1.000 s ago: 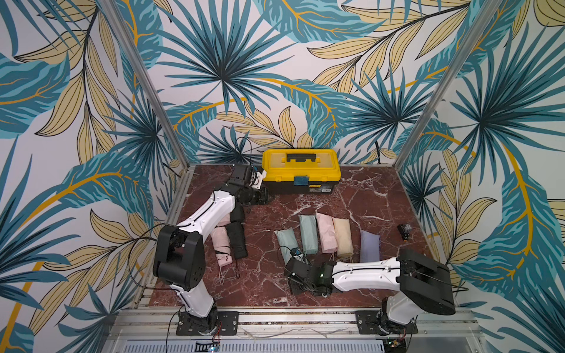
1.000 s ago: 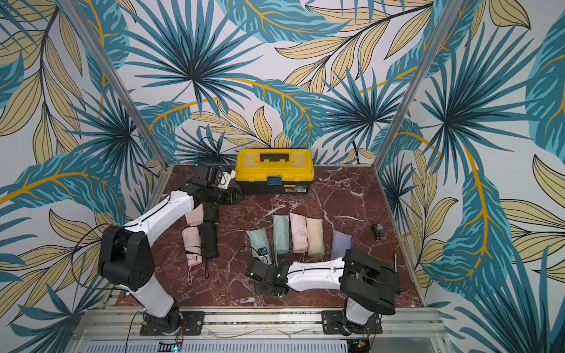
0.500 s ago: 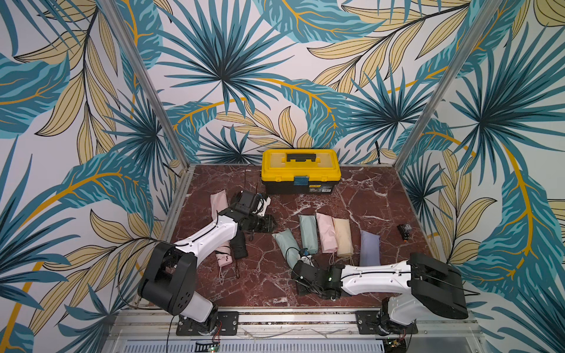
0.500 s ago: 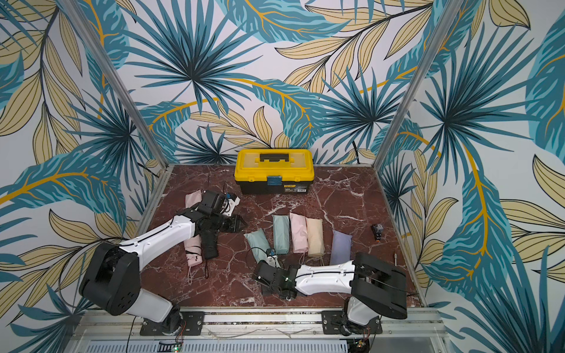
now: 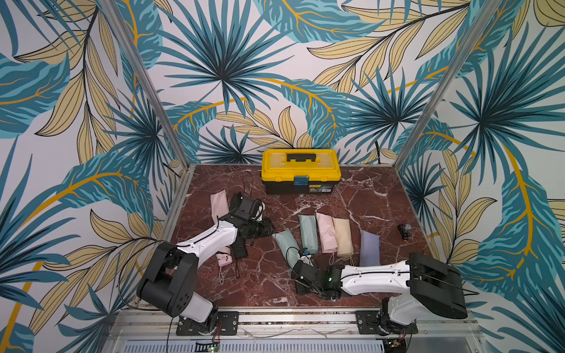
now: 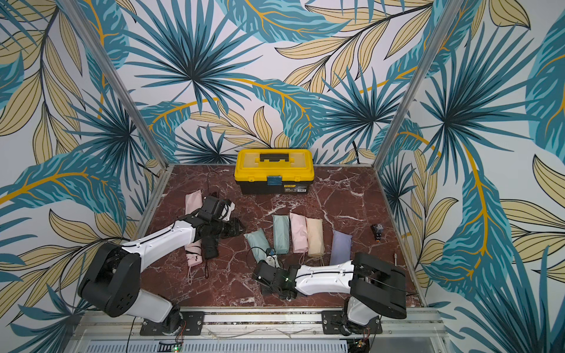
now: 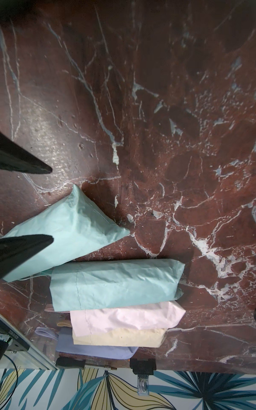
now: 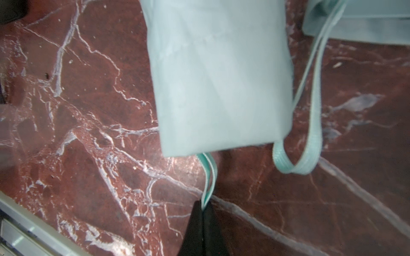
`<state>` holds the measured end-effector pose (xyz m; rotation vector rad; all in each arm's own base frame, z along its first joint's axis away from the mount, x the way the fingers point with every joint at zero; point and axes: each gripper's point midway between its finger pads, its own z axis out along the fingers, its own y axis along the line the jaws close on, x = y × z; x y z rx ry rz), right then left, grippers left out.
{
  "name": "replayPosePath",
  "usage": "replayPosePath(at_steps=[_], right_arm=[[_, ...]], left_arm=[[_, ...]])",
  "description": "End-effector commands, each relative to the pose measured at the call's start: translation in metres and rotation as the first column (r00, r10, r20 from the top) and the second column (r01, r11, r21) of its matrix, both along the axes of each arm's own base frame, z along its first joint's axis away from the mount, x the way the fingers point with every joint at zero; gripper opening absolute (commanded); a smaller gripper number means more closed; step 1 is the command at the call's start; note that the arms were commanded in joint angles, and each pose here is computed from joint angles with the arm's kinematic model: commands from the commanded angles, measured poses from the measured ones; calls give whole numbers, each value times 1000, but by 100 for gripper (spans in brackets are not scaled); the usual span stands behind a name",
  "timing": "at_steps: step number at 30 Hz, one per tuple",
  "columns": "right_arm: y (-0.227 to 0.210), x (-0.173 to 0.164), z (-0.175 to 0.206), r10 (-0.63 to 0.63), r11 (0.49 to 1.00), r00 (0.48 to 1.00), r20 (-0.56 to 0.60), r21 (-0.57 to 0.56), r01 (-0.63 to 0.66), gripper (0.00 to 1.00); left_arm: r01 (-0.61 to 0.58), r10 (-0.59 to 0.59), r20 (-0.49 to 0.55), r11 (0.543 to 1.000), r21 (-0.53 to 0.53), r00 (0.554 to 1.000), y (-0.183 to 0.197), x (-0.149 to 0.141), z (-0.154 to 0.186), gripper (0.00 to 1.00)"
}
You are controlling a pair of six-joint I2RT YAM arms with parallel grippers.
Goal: Take umbrellas out of sleeves
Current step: Move the umbrella to the center of the board, then take out the umbrella from the umbrella sleeve.
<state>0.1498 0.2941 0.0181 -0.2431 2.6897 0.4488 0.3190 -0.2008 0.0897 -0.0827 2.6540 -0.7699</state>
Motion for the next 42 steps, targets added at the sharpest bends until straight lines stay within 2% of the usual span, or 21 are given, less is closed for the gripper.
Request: replayPosePath(at_steps=[1,9,19,24,28,34,42], right_arm=[[-8,-6,-17,0,999,1000,-28,-39,-1,0],[-7,-7,-18,-1,999,999,-32,-36,0,0],[-3,-8,-23,8,999,999,-44,-36,-10,0],[-3,-8,-23,12,999,999,-46,-36,-13,0],[-3,-8,-23,13,999,999,-46,-37,-14,0],[-3,-8,-23,9,999,999,-45,-35,-10,0],[-2,-9,-24,12,999,999,-50,-34,-14,0]], left_arm=[[-17,17,17,1000,-13,1000,-3,7,-4,46],[4,-7,-27,994,-107,1000,-21,9,-30,42],[-13,10,-36,996,-90,999,-18,8,-38,42],[-14,11,-27,993,-114,1000,-20,9,-42,42],[-22,18,-27,993,-118,999,-21,11,-45,36],[-28,27,-12,992,-121,1000,-19,11,-41,19],[-21,21,0,992,-124,1000,-19,9,-37,5]])
